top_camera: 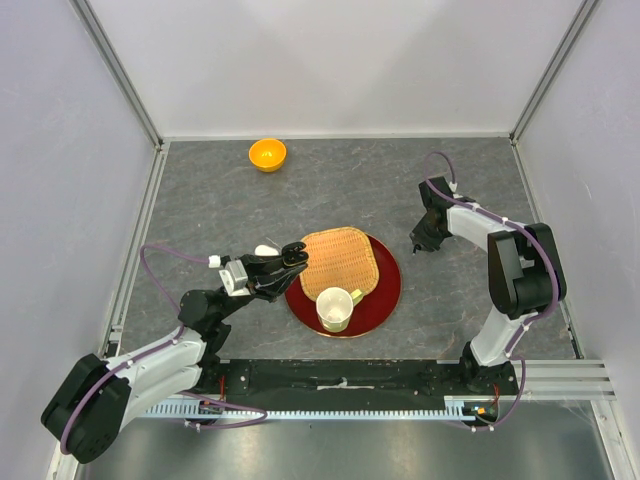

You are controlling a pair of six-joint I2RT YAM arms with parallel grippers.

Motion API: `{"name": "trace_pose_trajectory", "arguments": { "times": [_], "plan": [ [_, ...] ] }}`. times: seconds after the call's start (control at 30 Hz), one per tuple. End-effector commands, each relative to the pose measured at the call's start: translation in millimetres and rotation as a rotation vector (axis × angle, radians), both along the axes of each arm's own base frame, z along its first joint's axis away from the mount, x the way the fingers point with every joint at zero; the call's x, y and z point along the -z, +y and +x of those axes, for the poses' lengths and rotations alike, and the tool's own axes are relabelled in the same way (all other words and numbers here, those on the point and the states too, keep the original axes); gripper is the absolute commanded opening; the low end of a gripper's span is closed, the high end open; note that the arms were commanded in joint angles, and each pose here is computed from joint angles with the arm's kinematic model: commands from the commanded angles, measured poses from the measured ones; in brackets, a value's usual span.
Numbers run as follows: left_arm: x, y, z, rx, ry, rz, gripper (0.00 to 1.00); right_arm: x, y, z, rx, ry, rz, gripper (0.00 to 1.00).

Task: Insert the wireless bluetooth earbuds into the charging case
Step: Pick up the earbud from the center of the board.

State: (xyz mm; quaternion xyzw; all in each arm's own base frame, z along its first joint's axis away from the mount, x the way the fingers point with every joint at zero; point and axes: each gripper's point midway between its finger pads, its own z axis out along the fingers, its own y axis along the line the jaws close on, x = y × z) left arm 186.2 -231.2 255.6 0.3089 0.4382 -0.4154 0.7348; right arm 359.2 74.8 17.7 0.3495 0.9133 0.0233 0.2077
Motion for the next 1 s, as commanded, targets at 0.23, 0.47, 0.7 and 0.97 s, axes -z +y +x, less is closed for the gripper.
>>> {"name": "trace_pose_trajectory", "arguments": {
  "times": [0.23,0.47,0.7,0.97],
  "plan": [
    [-64.1,19.2,-20.1,-0.041,-0.276,-0.159,0.02,7.1,1.6,-6.7,-0.048,0.036,-0.027,0.37],
    [-64.1,19.1,-20.4,-0.039,-0.276,-0.159,0.02,7.8,2.2,-9.5,-0.038,0.04,-0.024,0.37],
    [-63.2,19.9,-21.2,-0.042,-0.277,-0.16,0.02,10.9,1.3,-11.6,-0.041,0.05,-0.032,0.31],
    [-62.1,20.2,-20.8,-0.043,-0.272,-0.16,0.02,13.2,1.1,-14.7,-0.045,0.057,-0.034,0.28]
  ]
}}
